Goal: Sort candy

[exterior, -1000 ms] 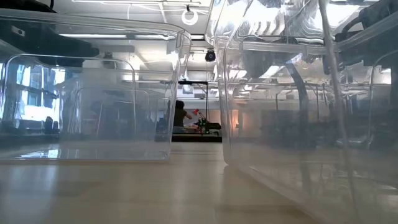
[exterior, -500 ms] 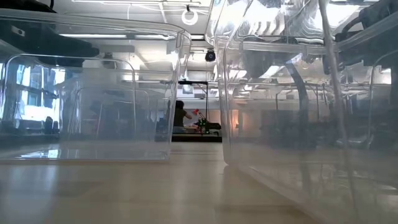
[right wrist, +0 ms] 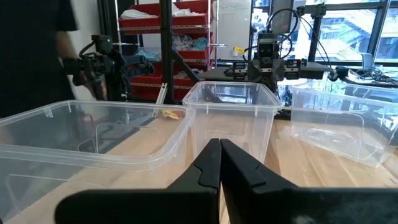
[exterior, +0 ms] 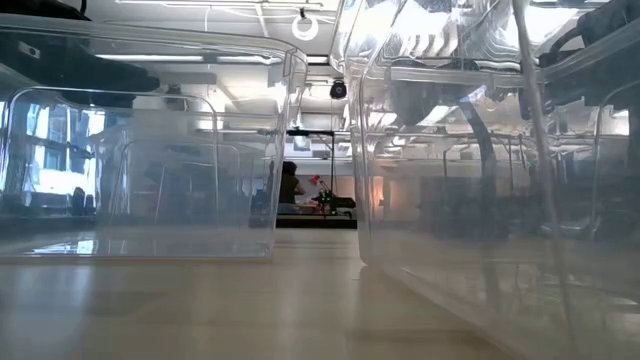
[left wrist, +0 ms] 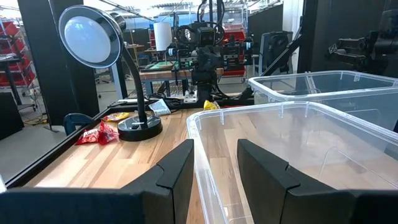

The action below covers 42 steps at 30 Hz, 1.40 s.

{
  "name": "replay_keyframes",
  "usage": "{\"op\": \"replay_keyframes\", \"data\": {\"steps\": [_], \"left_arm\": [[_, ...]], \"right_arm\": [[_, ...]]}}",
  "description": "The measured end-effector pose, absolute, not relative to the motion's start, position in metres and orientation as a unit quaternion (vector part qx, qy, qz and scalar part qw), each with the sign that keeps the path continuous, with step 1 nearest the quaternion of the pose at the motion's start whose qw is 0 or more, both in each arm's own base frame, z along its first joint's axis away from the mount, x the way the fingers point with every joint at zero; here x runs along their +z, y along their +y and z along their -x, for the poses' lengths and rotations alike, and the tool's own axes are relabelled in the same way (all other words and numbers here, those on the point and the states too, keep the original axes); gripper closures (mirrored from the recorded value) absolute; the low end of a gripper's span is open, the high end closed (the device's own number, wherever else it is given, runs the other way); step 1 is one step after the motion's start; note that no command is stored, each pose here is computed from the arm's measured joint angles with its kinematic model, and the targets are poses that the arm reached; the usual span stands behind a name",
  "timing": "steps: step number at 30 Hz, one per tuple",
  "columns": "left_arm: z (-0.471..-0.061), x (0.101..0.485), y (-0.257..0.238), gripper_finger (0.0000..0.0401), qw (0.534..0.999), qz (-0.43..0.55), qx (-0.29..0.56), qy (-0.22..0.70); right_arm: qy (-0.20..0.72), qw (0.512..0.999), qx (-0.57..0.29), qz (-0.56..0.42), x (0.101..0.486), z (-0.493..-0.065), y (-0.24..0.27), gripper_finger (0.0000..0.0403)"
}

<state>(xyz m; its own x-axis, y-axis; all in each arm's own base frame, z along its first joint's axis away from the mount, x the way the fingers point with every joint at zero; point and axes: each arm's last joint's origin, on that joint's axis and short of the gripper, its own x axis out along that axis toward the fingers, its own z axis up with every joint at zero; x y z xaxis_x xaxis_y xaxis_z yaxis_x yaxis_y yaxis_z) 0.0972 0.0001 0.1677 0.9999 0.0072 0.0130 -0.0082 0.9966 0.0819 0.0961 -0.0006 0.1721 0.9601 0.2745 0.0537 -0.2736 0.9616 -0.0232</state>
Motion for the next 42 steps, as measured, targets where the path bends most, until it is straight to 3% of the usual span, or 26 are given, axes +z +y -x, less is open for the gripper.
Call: {"op": "replay_keyframes", "data": {"steps": [5, 8, 11, 15, 21, 26, 32, 36, 42], "left_arm": [[-0.097, 0.175, 0.002, 0.0286, 0.998, -0.04, 0.034, -0.042], [-0.093, 0.195, 0.005, 0.0286, 0.985, 0.035, 0.08, -0.15], [-0.082, 0.219, 0.009, 0.0286, 0.937, 0.136, 0.132, -0.293], [-0.071, 0.239, 0.011, 0.0286, 0.892, 0.154, 0.142, -0.402], [-0.089, 0.269, 0.011, 0.0285, 0.907, 0.121, 0.152, -0.374], [-0.122, 0.303, 0.013, 0.0286, 0.908, 0.156, 0.184, -0.343], [-0.159, 0.334, 0.018, 0.0286, 0.902, 0.194, 0.196, -0.331], [-0.169, 0.349, 0.019, 0.0286, 0.896, 0.209, 0.191, -0.341], [-0.162, 0.371, 0.021, 0.0286, 0.889, 0.172, 0.207, -0.371]], "right_arm": [[-0.028, 0.99, 0.138, 0.008, 0.172, -0.096, -0.001, 0.0402], [-0.028, 0.99, 0.138, 0.008, 0.172, -0.096, -0.001, 0.0402], [-0.028, 0.99, 0.138, 0.008, 0.172, -0.096, -0.001, 0.0402], [-0.028, 0.99, 0.139, 0.008, 0.172, -0.096, -0.001, 0.0402], [-0.028, 0.99, 0.138, 0.008, 0.172, -0.096, -0.001, 0.0402], [-0.029, 0.99, 0.136, 0.009, 0.172, -0.096, -0.001, 0.0402], [-0.069, 0.997, 0.039, -0.02, 0.18, -0.096, -0.006, 0.0402], [-0.174, 0.975, -0.046, -0.13, 0.198, -0.092, -0.012, 0.0402], [-0.374, 0.828, -0.136, -0.396, 0.22, -0.076, -0.022, 0.0402]]}}
